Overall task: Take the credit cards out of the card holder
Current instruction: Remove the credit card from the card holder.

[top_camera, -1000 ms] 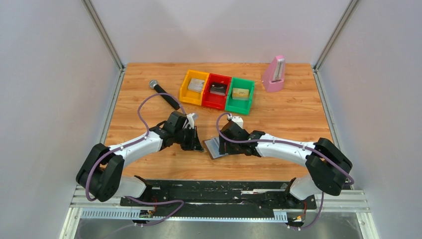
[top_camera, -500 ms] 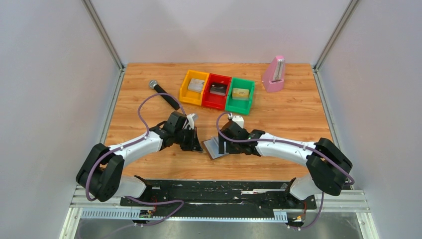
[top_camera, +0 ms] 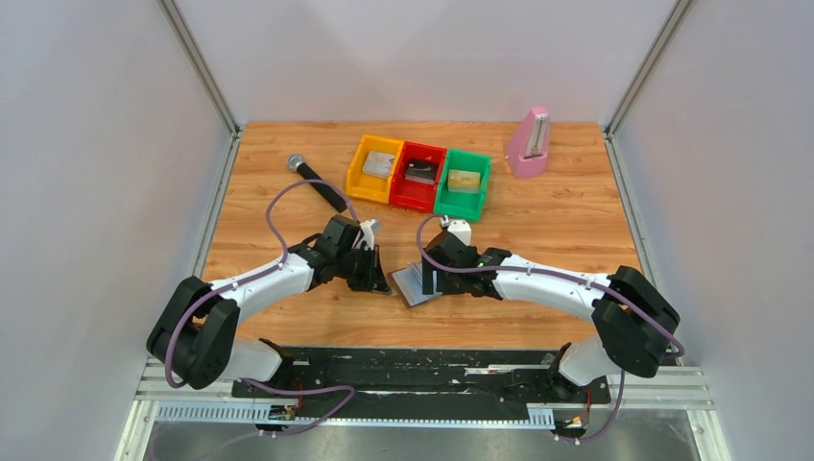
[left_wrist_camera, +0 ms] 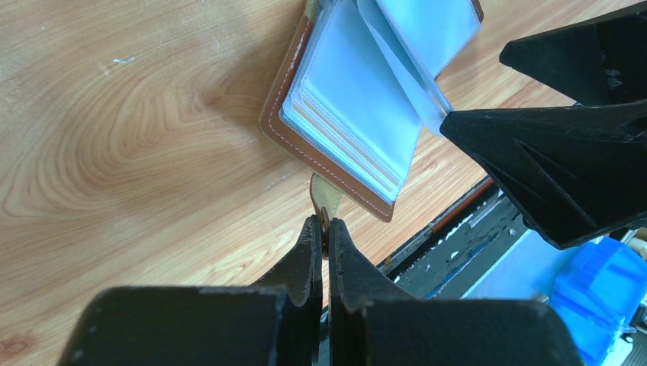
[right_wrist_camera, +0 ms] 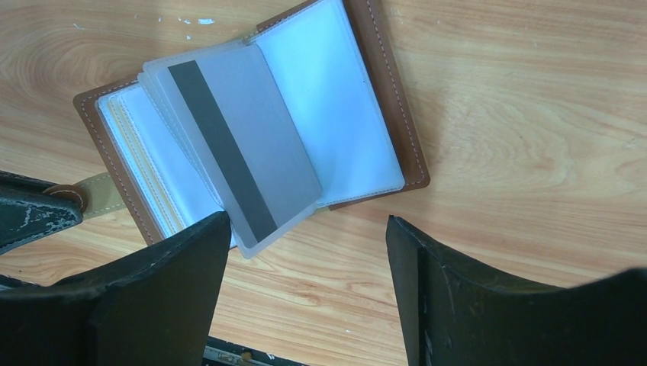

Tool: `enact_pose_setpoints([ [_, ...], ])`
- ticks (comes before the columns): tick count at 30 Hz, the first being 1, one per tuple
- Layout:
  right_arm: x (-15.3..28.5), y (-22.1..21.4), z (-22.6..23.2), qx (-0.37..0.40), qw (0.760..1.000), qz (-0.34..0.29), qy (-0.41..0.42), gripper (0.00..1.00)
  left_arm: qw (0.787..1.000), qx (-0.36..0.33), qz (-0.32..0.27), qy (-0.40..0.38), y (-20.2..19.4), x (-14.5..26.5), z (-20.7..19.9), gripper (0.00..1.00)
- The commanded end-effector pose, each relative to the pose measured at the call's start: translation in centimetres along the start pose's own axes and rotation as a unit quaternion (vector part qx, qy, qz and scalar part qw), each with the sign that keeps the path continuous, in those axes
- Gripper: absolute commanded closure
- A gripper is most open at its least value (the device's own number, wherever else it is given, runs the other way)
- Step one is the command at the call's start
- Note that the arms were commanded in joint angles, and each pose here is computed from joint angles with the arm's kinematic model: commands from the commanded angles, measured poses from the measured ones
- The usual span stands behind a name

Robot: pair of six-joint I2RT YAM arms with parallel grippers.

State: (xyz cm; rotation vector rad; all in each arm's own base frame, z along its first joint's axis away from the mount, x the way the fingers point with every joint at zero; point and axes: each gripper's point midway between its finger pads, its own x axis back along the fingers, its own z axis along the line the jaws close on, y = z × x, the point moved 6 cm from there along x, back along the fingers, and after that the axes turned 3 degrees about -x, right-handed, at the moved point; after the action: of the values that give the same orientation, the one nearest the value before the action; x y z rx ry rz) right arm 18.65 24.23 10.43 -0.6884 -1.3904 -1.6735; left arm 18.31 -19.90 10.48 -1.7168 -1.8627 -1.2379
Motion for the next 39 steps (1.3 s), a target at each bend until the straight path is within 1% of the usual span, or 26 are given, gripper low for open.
enact_pose_setpoints([
  [1,0.9,1.5,0.1,0.011,0.999,-0.031,-0.011,0.25,1.0,-0.019,-0.012,-0.004,0.9,0.4,-0.6,1.0],
  [11,0.9,1.7,-0.4,0.02,0.999,-0.037,-0.032,0.25,1.0,-0.019,-0.012,-0.006,0.9,0.4,-0.6,1.0],
  [18,0.8,1.8,-0.6,0.026,0.998,-0.041,-0.041,0.29,1.0,-0.018,-0.01,-0.005,0.8,0.3,-0.6,1.0],
  [28,0.3,2.1,-0.6,0.043,0.997,-0.043,-0.054,0.26,1.0,-0.02,-0.01,-0.006,0.9,0.3,-0.6,1.0],
  [34,0.1,2.2,0.8,0.054,0.998,-0.036,-0.021,0.28,1.0,-0.029,-0.008,0.007,1.0,-0.2,0.0,1.0],
  [39,0.2,2.2,2.6,0.063,0.997,-0.03,0.035,0.29,0.998,-0.04,-0.012,0.039,1.7,-0.7,0.7,1.0],
])
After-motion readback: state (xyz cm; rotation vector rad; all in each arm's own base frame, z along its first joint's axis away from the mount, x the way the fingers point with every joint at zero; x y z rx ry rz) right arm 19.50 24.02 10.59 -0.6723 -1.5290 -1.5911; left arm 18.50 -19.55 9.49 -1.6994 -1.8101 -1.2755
